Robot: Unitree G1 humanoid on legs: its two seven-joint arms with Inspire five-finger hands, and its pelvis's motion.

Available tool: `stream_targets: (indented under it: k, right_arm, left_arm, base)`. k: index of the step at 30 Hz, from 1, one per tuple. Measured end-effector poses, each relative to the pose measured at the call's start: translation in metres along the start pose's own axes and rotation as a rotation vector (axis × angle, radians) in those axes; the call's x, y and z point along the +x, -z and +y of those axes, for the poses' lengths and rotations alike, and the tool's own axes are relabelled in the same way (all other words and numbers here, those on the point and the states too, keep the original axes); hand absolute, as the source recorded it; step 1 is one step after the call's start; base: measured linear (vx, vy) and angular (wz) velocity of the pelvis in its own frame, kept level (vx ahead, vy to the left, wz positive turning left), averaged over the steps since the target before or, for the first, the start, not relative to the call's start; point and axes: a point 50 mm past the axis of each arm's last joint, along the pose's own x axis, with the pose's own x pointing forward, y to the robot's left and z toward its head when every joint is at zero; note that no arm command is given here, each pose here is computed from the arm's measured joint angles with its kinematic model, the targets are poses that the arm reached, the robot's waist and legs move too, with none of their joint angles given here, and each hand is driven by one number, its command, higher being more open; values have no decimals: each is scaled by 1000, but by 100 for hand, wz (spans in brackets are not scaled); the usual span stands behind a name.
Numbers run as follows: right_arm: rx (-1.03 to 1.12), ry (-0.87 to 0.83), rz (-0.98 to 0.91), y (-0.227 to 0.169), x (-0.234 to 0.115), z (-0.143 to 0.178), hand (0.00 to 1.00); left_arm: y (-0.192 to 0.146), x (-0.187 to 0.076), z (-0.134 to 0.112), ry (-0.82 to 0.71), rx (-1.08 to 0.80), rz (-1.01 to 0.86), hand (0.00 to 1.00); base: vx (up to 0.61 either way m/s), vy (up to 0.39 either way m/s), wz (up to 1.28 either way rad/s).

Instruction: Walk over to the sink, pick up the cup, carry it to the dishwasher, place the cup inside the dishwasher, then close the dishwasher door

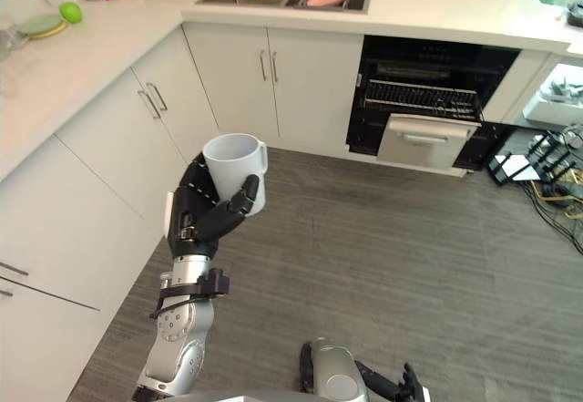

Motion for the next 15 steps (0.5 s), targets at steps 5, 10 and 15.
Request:
stream_targets:
  k: [5, 10, 15]
  right_arm:
    - [-49, 45, 6, -5, -2, -9, 100]
    - [22, -5, -27, -43, 21, 15, 100]
    - [111, -64, 1, -52, 25, 50, 100]
  left_arm:
    - [-1, -15, -16, 102, -55, -4, 0]
    - [-17, -13, -9, 141, -49, -108, 0]
    - [10, -23, -2, 130, -4, 26, 0]
  base:
    - [258, -24, 20]
    - [412, 131, -67]
    - [396, 263, -68]
